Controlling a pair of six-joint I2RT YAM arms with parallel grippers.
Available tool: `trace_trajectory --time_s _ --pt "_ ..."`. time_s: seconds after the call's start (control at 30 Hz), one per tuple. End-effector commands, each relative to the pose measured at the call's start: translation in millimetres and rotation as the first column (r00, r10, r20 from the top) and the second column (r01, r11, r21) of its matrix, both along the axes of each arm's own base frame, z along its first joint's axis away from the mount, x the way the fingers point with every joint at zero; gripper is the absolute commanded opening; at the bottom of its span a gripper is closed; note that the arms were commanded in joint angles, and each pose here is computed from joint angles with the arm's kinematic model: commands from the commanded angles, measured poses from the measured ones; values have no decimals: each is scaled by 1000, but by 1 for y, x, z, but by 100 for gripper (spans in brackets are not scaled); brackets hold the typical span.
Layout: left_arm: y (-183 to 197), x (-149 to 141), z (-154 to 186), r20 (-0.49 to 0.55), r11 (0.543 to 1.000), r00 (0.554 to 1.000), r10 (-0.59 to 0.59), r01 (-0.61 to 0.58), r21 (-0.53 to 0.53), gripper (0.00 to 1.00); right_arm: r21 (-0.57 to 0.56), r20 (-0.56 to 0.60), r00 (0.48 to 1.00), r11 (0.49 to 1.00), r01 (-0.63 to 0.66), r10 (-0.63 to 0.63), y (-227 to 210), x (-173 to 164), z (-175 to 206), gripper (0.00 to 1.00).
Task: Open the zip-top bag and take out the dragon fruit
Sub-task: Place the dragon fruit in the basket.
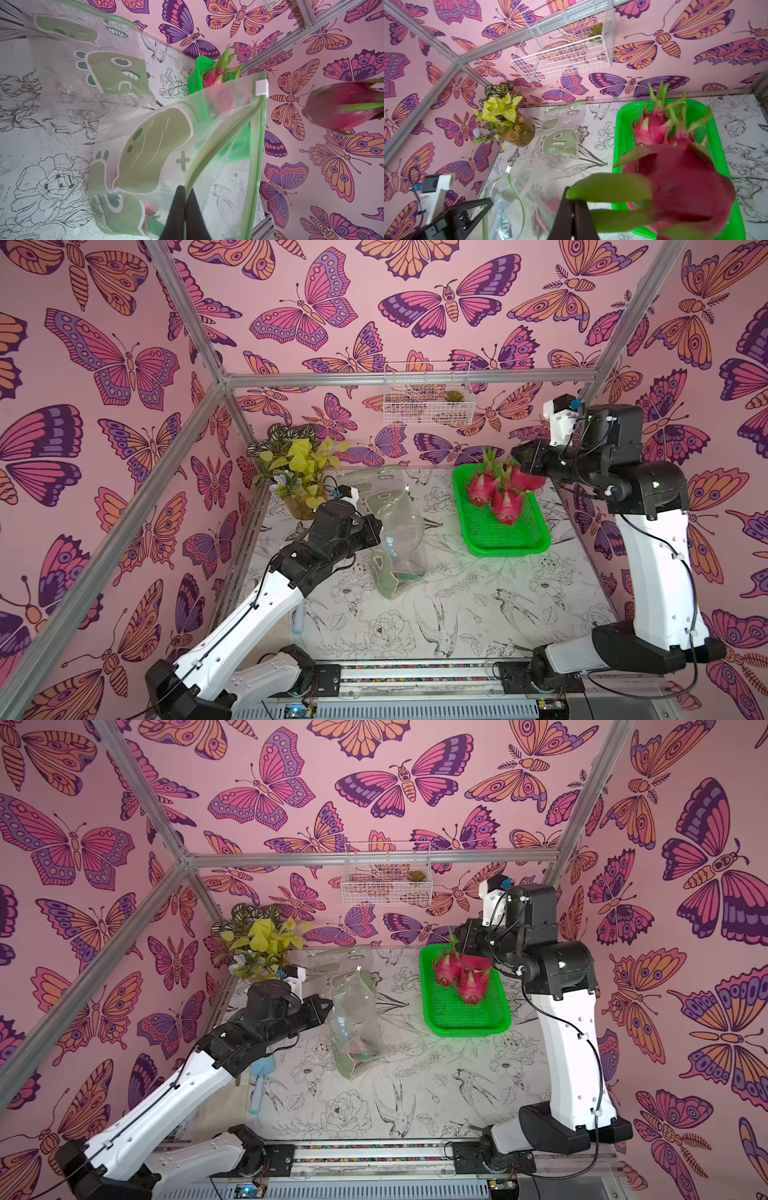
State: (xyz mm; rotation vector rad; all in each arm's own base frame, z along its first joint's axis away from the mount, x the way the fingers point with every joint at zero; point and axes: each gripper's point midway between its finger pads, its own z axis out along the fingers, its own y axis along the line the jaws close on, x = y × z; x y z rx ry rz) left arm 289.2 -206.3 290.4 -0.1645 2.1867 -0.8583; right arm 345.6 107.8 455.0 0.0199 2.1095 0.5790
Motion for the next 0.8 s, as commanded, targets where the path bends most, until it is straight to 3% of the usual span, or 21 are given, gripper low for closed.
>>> trace_trajectory --time_s 0.0,0.23,0.77 --pt "1 0 10 29 1000 1000 -9 10 -9 0 -41 -42 999 999 28 -29 -15 16 -30 0" --pt "1 -1 7 21 1000 1000 -11 11 -11 0 -57 -175 981 996 69 -78 -32 35 -105 0" --pt "0 -1 6 17 1000 1000 -14 15 -14 0 -123 -315 944 990 63 -99 -37 61 -214 0"
